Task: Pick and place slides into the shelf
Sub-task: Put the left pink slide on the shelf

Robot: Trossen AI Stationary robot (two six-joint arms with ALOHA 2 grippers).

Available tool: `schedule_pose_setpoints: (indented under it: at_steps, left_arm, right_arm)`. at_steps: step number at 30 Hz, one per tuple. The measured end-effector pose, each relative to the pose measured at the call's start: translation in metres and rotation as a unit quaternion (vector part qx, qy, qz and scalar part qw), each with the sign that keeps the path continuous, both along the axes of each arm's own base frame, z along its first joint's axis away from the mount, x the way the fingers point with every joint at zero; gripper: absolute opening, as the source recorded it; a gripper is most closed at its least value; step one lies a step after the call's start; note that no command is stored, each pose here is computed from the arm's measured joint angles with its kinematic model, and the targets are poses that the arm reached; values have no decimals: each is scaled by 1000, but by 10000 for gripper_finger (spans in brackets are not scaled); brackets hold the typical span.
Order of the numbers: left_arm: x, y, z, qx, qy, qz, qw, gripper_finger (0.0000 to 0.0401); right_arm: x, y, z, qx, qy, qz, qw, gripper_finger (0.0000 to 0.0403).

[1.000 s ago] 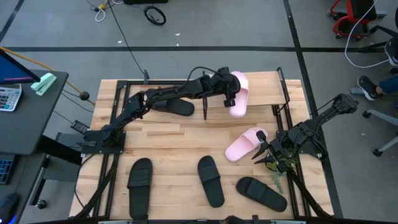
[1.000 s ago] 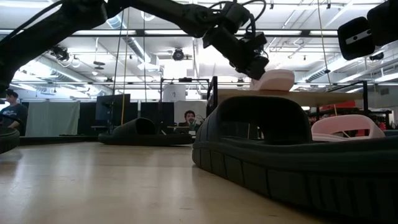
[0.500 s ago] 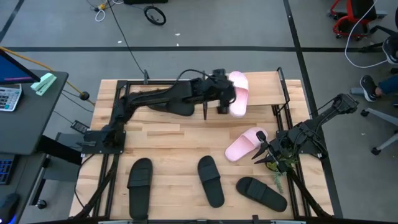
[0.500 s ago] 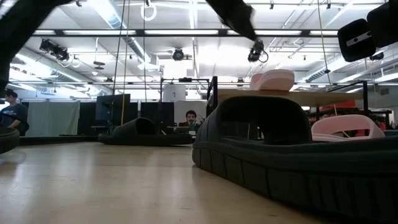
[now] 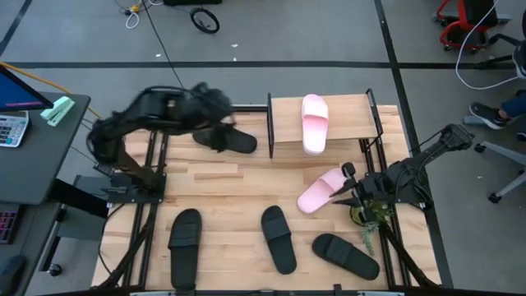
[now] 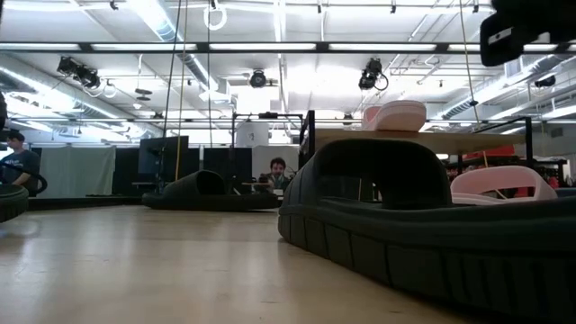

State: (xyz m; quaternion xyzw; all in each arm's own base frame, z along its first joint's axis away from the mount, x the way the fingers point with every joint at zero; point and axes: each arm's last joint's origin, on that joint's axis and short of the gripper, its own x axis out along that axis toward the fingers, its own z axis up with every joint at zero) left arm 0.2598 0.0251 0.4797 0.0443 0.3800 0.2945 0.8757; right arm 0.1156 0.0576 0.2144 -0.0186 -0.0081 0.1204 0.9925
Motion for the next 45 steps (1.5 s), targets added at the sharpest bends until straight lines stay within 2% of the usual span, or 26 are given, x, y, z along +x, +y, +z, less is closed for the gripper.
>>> schedule_pose_setpoints:
  at_steps: [4, 7, 10, 14, 19, 24, 30, 33, 35, 38, 42, 45]
  left_arm:
    - [-28, -10, 7, -5, 0, 24, 1000, 271]
    - [-35, -15, 10, 17, -9, 37, 999, 272]
    - [-37, -19, 10, 23, -6, 31, 999, 270]
    - [-44, -23, 11, 16, -6, 30, 999, 265]
    - [-70, -27, 10, 8, -30, 37, 999, 261]
    - [-98, -28, -25, 15, -36, 78, 996, 259]
    - [-122, -31, -81, -4, -68, 69, 995, 255]
    - [-134, -29, -100, -10, -83, 69, 994, 254]
    - [-140, -28, -109, -12, -89, 71, 993, 255]
    - [-148, -26, -120, -16, -89, 77, 993, 255]
    - [-156, -25, -128, -23, -98, 84, 991, 251]
    - [-159, -24, -132, -22, -95, 84, 992, 248]
  right_arm:
    - [7, -7, 5, -46, -38, -60, 996, 94]
    - [13, -14, 16, -63, -96, -102, 988, 94]
    - [24, -19, 26, -59, -98, -132, 985, 94]
    - [52, -22, 43, -91, -43, -158, 982, 94]
    - [95, -17, 57, -175, 73, -155, 970, 92]
    - [129, -12, 66, -223, 175, -146, 948, 92]
    - [163, -5, 83, -208, 190, -149, 948, 92]
    - [172, -5, 91, -194, 236, -152, 940, 97]
    - [174, -7, 96, -186, 288, -161, 925, 105]
    - [172, -10, 99, -178, 369, -187, 893, 119]
    - [166, -12, 93, -165, 455, -236, 843, 142]
    - [160, -14, 77, -179, 506, -265, 801, 163]
